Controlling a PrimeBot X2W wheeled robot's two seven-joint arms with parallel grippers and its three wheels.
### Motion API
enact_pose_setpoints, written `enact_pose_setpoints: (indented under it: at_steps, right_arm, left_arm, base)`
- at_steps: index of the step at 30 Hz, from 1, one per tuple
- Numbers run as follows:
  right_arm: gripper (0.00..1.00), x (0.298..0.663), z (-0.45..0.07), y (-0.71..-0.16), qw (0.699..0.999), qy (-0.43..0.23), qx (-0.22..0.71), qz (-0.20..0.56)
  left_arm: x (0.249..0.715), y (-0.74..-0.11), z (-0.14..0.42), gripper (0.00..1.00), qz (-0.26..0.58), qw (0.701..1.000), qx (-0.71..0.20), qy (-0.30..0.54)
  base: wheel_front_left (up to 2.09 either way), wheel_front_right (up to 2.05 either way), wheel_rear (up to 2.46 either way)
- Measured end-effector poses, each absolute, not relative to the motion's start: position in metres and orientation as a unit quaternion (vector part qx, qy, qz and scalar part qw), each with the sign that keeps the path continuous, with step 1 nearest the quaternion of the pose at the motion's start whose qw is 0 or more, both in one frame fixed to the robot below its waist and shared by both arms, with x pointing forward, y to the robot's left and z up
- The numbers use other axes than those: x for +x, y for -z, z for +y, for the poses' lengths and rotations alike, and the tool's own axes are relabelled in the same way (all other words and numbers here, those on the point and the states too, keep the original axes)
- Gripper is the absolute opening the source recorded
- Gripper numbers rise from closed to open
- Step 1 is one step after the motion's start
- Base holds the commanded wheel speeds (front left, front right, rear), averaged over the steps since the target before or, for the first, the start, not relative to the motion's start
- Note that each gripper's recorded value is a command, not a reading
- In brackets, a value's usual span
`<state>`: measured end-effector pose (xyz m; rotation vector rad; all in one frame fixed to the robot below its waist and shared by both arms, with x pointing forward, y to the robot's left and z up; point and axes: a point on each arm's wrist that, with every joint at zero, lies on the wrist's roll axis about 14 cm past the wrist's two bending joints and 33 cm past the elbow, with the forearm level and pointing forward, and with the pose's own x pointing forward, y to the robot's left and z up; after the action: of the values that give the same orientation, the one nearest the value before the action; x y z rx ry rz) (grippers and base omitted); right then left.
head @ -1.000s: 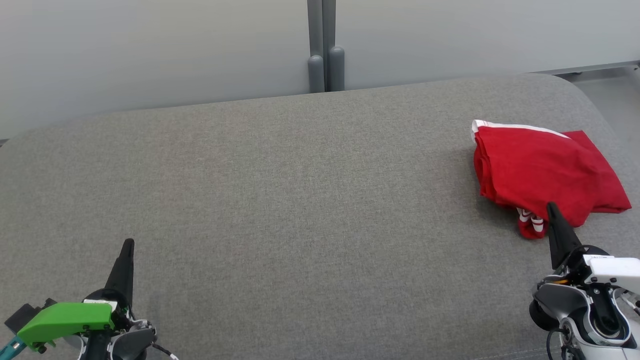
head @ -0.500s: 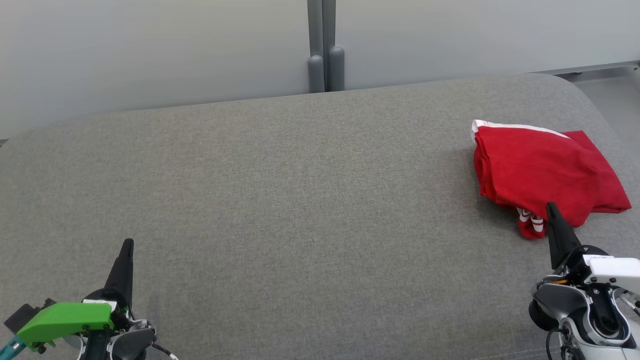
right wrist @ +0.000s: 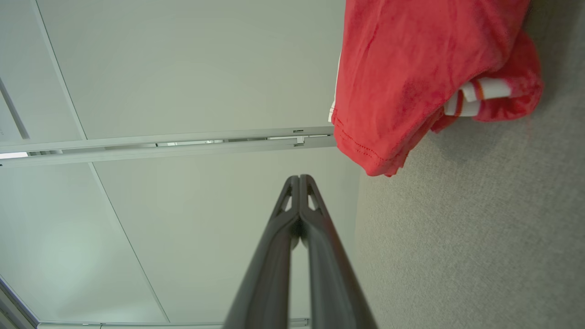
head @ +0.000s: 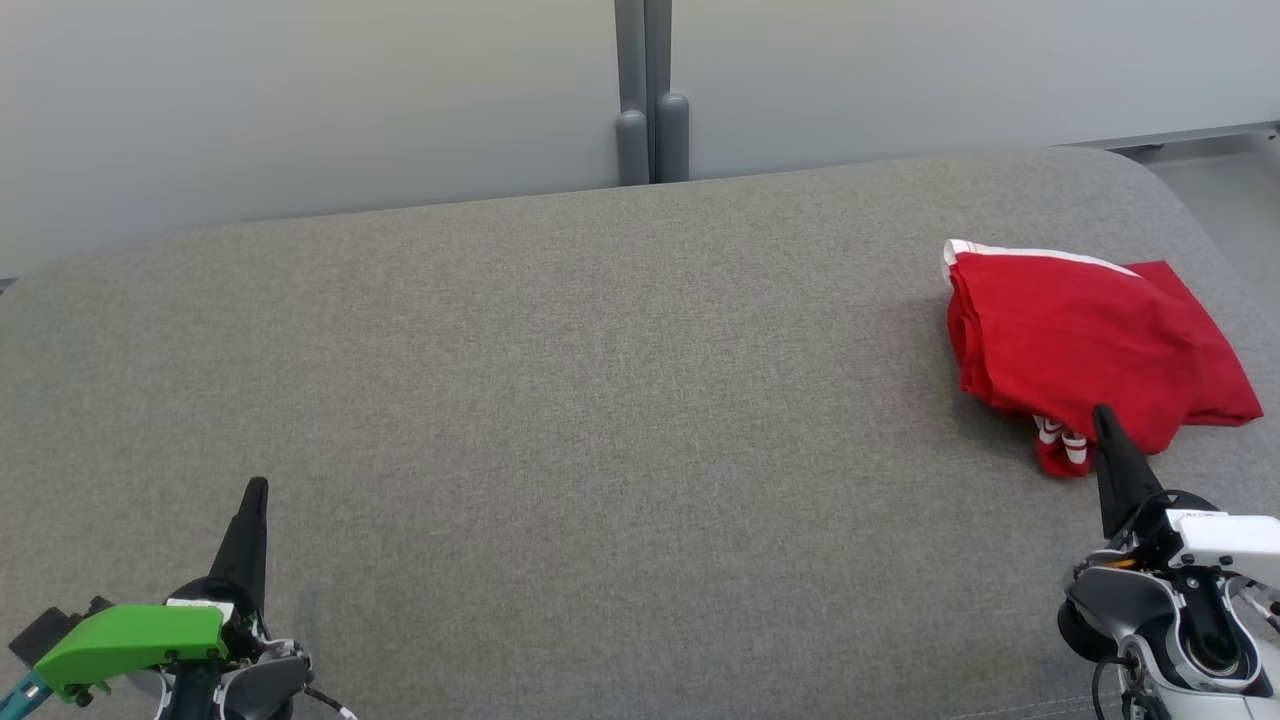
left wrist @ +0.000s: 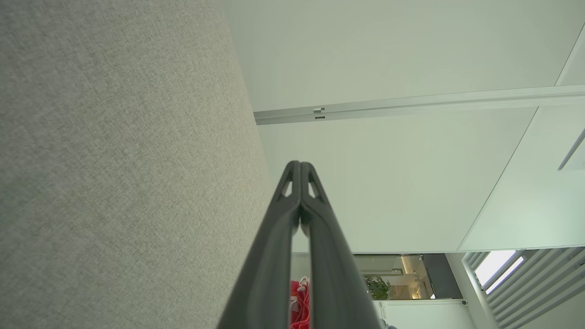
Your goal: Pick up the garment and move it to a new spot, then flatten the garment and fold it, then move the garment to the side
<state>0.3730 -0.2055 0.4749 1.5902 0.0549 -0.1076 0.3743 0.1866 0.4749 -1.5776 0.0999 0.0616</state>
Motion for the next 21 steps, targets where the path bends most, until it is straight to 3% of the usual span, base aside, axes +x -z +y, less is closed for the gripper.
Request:
enact_pose_setpoints:
  at_steps: [21]
  right_arm:
    - [0.00, 0.3730, -0.2057, -0.4750, 0.698, 0.048, 0.714, 0.024]
  left_arm:
    - [0.3743, -0.4752, 0.1869, 0.00, 0.044, 0.703, -0.709, -0.028]
  base:
    - [0.00, 0.00, 0.00]
